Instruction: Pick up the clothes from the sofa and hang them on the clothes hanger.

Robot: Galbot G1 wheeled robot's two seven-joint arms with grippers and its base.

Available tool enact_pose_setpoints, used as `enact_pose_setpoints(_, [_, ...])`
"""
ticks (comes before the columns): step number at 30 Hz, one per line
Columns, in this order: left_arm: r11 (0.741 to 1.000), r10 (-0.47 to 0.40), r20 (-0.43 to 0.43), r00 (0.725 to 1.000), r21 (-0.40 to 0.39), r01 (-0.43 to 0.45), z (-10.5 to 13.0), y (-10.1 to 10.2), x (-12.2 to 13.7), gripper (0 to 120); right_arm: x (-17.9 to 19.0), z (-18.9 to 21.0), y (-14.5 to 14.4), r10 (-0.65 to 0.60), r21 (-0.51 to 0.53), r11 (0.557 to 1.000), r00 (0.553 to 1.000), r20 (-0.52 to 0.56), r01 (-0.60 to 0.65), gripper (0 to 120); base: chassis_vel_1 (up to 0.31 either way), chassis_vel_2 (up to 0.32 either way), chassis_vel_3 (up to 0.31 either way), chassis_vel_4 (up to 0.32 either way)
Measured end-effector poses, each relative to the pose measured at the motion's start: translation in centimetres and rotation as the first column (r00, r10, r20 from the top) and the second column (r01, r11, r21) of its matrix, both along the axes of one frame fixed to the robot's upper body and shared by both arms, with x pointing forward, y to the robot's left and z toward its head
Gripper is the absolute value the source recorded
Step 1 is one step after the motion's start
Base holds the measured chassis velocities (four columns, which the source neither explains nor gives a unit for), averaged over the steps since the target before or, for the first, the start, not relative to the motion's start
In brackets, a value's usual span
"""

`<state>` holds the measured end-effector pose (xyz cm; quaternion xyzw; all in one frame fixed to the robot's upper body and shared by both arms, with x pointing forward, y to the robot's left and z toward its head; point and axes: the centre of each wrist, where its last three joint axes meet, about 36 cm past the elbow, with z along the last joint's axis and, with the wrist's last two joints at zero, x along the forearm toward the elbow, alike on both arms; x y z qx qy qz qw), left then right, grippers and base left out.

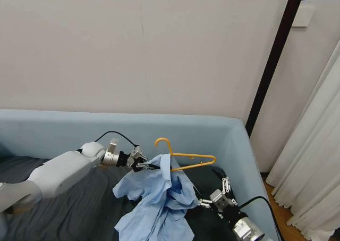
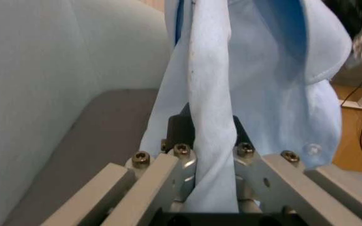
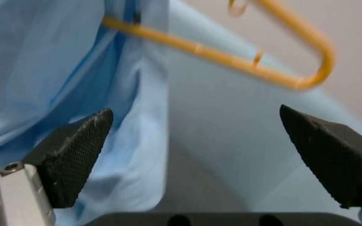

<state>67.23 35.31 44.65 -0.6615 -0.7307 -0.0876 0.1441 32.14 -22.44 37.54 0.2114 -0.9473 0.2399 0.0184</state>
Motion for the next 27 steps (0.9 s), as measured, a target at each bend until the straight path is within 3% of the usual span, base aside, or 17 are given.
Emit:
enact_pose_setpoints(7, [1.0, 0.014, 0.001, 1.0, -0.016, -0.014, 0.1, 0.0, 0.0, 1, -1.7, -1.3, 2.4, -0.06, 0.09, 0.993, 0.979, -0.193, 0.078, 100, 0.0, 0.0, 0.0, 0.0])
enact_pose_setpoints(12, [0.999, 0.017, -0.009, 1.0, -0.028, -0.018, -0.4, 0.1, -0.7, 1, -1.1, 1.4, 7.0, -0.097, 0.277, 0.922, 0.852, -0.514, 0.272, 100, 0.0, 0.0, 0.0, 0.0])
enact_pose_setpoints(13, [0.999, 0.017, -0.009, 1.0, -0.028, -0.018, -0.4, 0.1, -0.7, 1, -1.1, 1.4, 7.0, -0.097, 0.277, 0.922, 0.852, -0.514, 0.272, 100, 0.0, 0.0, 0.0, 0.0])
enact_pose_setpoints(16, [0.999, 0.019, -0.013, 1.0, -0.034, -0.02, -0.7, 0.3, -1.2, 1, -0.3, 2.3, 8.6, -0.048, 0.335, 0.876, 0.754, -0.655, 0.347, 100, 0.0, 0.0, 0.0, 0.0])
enact_pose_setpoints(22, [0.999, 0.013, -0.013, 1.0, -0.046, -0.014, -0.2, 0.2, -1.6, 1, 1.9, 1.1, 8.5, -0.025, 0.364, 0.829, 0.678, -0.735, 0.425, 100, 0.0, 0.0, 0.0, 0.0])
enact_pose_setpoints(27, [0.998, 0.014, 0.002, 1.0, -0.054, -0.014, 0.9, 0.1, -0.9, 1, 3.3, -0.3, 7.2, -0.019, 0.383, 0.806, 0.666, -0.745, 0.451, 100, 0.0, 0.0, 0.0, 0.0])
